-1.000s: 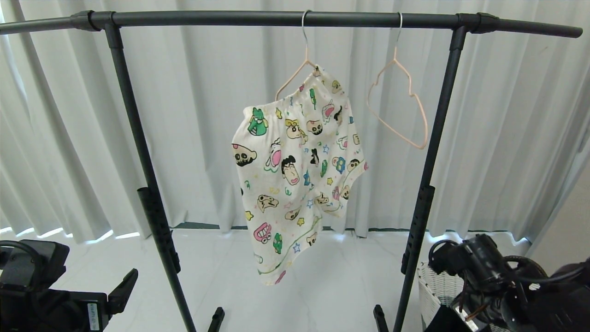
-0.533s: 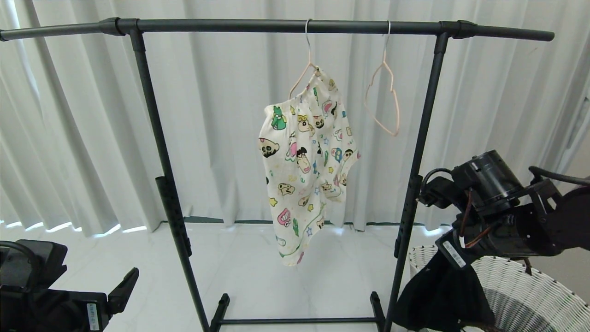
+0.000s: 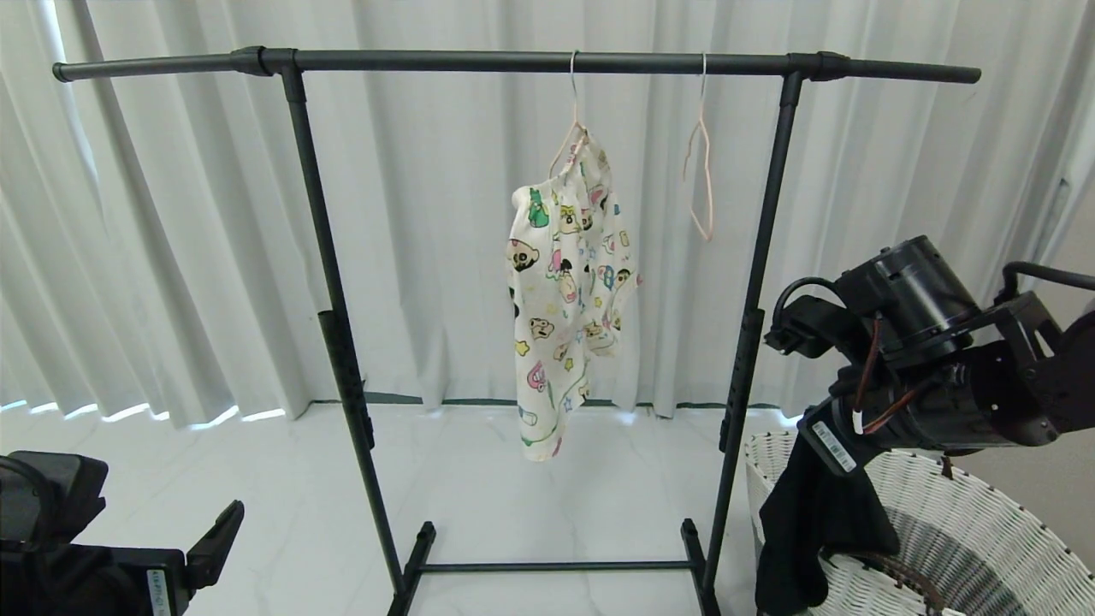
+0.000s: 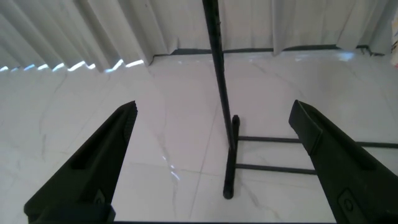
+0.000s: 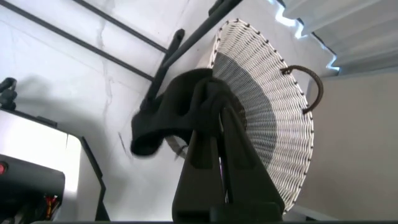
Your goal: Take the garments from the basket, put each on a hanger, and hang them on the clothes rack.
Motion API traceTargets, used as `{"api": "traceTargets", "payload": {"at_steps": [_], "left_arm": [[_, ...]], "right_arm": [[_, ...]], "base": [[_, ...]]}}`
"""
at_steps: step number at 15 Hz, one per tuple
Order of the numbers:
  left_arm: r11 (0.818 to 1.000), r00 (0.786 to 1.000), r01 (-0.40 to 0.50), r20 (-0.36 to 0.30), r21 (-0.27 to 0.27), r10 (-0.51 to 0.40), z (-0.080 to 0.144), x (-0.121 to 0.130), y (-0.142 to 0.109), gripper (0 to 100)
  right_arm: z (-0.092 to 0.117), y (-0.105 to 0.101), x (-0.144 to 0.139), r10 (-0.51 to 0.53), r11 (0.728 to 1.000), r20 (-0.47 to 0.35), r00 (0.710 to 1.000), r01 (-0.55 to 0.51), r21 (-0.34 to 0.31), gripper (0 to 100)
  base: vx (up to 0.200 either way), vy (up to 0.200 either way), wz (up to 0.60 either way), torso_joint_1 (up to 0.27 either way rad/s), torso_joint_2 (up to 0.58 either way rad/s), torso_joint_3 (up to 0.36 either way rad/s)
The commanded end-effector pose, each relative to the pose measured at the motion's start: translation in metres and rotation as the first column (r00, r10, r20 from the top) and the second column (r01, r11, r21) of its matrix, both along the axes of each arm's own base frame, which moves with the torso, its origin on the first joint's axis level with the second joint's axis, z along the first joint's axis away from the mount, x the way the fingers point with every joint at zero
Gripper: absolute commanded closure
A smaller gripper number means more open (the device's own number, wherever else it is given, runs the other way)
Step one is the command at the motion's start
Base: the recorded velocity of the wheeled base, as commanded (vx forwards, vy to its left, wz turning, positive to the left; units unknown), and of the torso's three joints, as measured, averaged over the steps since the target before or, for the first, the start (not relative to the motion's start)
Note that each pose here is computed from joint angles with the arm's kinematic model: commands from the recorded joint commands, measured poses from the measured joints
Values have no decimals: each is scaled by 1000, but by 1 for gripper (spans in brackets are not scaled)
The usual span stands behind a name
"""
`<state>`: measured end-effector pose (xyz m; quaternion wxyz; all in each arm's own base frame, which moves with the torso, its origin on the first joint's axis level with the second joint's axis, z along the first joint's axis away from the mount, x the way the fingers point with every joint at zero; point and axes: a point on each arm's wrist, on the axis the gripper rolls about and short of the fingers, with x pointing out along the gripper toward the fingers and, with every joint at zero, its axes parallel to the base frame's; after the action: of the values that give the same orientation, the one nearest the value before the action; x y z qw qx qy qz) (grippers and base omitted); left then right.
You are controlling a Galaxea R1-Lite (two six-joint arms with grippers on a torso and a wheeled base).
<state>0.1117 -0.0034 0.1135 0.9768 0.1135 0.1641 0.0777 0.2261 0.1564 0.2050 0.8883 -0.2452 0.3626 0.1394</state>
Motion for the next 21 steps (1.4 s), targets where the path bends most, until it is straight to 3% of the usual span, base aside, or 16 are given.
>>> {"api": "traceTargets", "payload": {"at_steps": [1,12,15,17,19,21], "left_arm": [[1000,1000,1,28,-2,0,3,-5,0,0],[1000,999,9,34,-1,-9,4,-22,1,0],[996,995,93,43,-4,-92,5,-23,-6,0],[961,958,276,82,-26,-274,10,-27,-18,0],[844,842,534,116,-45,-526,16,-32,-34,0],[769,768,637,124,-53,-628,25,-27,-48,0]], "right_arm": [[2,4,-3,17,1000,6,1000,-17,3,100],[7,14,-7,59,998,20,998,-59,16,100],[14,27,-8,119,989,20,993,-120,83,100],[23,42,-7,159,976,31,987,-162,144,100],[37,66,-7,221,947,56,974,-228,226,100],[49,89,-6,248,920,88,965,-263,291,100]], "base": [[0,200,0,2,2,7],[0,182,0,1,3,3],[0,0,0,0,0,0],[0,0,0,0,0,0],[0,0,0,0,0,0],[0,0,0,0,0,0]]}}
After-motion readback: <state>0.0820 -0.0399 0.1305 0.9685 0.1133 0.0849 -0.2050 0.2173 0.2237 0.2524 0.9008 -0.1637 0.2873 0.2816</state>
